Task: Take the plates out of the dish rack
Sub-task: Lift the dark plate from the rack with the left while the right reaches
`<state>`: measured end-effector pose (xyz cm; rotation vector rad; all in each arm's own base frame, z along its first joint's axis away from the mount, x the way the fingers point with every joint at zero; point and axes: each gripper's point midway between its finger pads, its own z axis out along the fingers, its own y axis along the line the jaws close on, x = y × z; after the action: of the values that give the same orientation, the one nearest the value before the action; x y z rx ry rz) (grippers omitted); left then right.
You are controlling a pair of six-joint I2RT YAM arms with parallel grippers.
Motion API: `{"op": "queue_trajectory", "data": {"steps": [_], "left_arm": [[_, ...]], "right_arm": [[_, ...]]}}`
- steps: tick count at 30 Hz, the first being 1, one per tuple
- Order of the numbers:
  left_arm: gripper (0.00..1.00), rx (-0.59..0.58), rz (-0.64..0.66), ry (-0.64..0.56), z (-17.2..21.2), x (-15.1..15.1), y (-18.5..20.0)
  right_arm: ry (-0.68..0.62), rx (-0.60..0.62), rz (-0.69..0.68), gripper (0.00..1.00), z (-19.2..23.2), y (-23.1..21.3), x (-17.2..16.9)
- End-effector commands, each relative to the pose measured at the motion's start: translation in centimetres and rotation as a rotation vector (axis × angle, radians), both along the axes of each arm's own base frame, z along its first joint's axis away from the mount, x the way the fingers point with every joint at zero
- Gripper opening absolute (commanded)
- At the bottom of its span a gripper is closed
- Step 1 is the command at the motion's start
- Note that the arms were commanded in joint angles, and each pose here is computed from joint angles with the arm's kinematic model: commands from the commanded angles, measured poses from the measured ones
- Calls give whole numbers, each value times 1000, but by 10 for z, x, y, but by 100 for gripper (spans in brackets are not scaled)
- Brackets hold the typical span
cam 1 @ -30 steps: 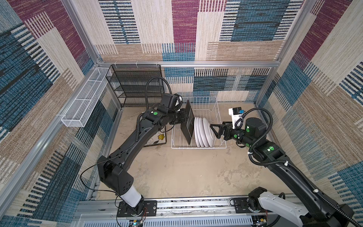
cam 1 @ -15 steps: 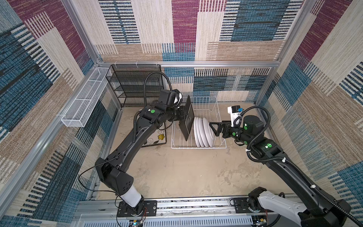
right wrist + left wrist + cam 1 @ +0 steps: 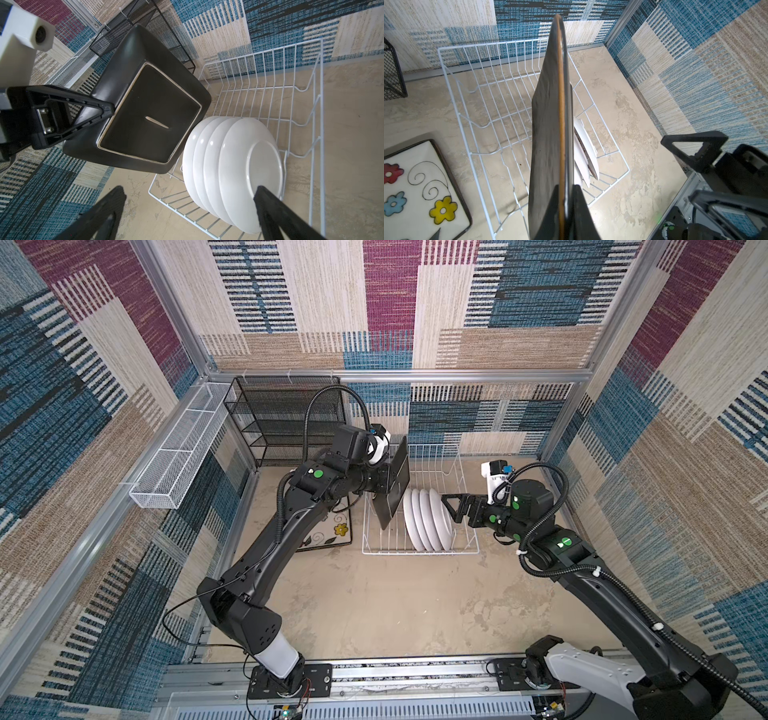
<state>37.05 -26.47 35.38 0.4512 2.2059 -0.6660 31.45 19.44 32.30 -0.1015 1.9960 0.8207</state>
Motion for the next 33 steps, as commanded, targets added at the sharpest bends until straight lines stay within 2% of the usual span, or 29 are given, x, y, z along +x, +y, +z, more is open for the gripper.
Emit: {"op": "queue_trajectory", "data": {"steps": [1,11,17,21,25,33], "left_arm": [[0,-15,-70,-218,46,5,-6],[0,85,-159,-413,60,-6,1],[0,158,-219,-653,71,-25,6],[0,235,-216,-810,76,-35,13],[0,298,-220,-873,74,-40,16],[0,528,-277,-1019,48,-48,2]], "right_arm": [[-8,52,26,99,12,7,0],[-20,83,7,99,28,5,1],[-25,117,0,99,42,2,7],[-26,141,-9,99,53,-4,17],[-10,186,-3,99,61,-10,28],[118,227,126,99,54,14,50]]}}
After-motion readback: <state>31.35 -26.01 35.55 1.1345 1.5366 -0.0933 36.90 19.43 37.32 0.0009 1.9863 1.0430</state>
